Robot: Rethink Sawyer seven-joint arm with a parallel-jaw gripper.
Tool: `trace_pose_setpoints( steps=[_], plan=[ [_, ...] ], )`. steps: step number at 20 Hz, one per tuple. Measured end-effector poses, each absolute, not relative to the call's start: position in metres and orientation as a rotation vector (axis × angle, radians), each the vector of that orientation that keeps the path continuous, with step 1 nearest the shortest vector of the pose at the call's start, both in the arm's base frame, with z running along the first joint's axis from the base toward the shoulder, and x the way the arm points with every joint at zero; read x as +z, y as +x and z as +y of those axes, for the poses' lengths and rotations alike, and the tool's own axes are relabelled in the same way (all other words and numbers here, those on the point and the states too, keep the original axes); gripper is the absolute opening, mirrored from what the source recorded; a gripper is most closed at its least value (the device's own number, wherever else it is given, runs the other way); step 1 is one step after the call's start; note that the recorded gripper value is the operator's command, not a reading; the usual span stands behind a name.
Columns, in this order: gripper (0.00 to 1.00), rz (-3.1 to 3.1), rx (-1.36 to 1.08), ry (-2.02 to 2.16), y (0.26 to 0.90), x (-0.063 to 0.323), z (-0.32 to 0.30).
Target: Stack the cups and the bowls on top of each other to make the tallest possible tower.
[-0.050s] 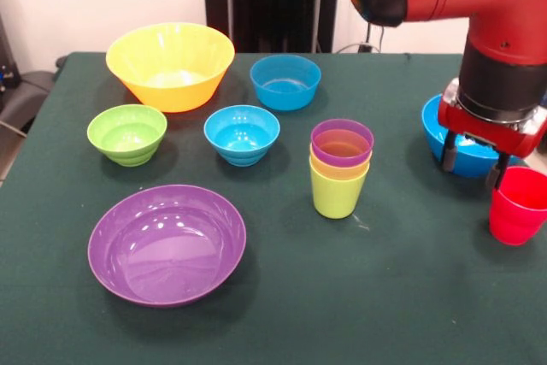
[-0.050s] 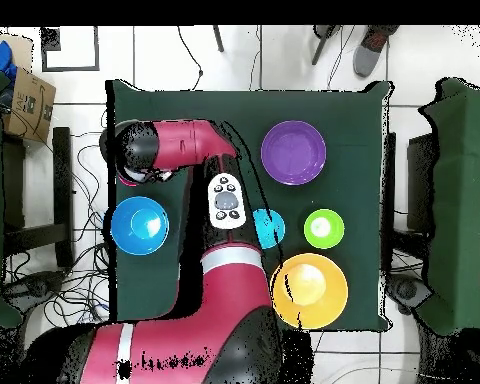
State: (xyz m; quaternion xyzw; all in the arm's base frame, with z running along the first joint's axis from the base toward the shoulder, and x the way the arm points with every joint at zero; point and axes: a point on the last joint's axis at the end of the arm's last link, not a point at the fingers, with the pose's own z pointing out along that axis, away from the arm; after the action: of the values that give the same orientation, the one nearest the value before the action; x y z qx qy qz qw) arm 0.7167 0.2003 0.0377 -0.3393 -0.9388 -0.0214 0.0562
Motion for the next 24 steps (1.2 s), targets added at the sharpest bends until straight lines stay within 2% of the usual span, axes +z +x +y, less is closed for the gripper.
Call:
trace_pose_setpoints(
  steps=[11, 18, 24],
  plan=[
    [1.00, -2.796, -0.064, -0.989, 0.703, 0.017, 0.213],
    [1.00, -2.782, -0.083, -0.978, 0.705, 0.024, 0.218],
    [1.00, -2.792, -0.112, -0.976, 0.713, 0.045, 0.221]
  ],
)
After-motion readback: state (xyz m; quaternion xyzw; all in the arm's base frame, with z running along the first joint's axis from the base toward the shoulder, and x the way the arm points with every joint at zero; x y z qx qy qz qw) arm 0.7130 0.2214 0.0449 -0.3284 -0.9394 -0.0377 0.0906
